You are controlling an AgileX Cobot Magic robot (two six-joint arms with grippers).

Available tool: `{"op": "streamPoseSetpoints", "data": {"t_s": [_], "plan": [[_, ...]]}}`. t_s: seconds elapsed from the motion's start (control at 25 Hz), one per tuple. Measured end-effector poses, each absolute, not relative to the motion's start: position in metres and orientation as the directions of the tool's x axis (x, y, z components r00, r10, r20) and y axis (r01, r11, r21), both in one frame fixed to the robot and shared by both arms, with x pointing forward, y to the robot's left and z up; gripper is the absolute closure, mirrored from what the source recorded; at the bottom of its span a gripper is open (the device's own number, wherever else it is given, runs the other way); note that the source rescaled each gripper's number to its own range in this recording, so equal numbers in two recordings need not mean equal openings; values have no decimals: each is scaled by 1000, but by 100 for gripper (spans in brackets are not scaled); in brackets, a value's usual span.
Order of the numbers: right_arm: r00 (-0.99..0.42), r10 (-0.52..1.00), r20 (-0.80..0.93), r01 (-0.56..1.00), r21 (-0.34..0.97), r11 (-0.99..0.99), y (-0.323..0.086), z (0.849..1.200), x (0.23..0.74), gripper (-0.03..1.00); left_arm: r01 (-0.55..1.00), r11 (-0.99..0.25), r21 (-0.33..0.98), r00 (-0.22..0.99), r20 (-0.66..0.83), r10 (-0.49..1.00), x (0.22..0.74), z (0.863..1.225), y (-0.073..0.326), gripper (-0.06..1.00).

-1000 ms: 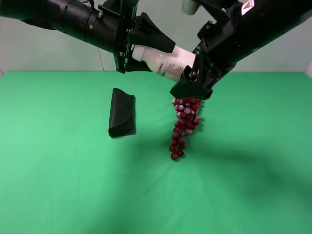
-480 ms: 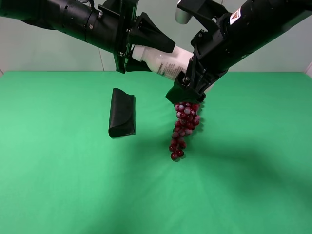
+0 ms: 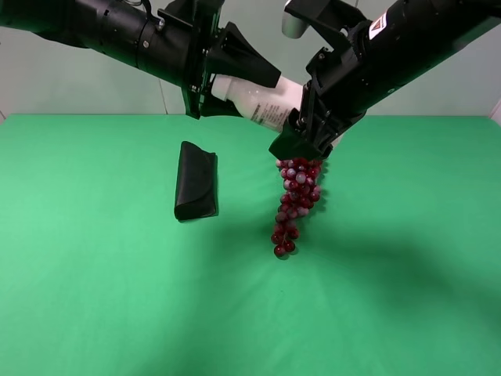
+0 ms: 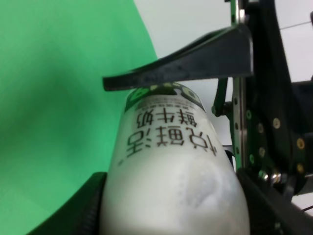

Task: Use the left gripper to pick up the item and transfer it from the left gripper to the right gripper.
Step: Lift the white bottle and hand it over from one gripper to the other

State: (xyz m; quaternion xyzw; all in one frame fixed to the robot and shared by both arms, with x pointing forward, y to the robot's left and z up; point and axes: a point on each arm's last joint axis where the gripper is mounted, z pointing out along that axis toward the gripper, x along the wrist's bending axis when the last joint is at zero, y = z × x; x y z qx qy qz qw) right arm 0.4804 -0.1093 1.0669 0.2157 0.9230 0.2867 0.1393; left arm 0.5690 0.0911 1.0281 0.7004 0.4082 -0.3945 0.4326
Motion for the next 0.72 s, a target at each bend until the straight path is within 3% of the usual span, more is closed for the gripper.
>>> {"op": "streamPoseSetpoints", "data": {"t_s": [0.28,0.72], "plan": [[-869,476,-134,317,590,743,-109,1067,480,89,912,-297,284,358,-904,234,569,1028,91,92],[-870,475,-129,318,589,743,-108,1067,480,93,912,-297,284,358,-904,234,569,1028,91,92]]}}
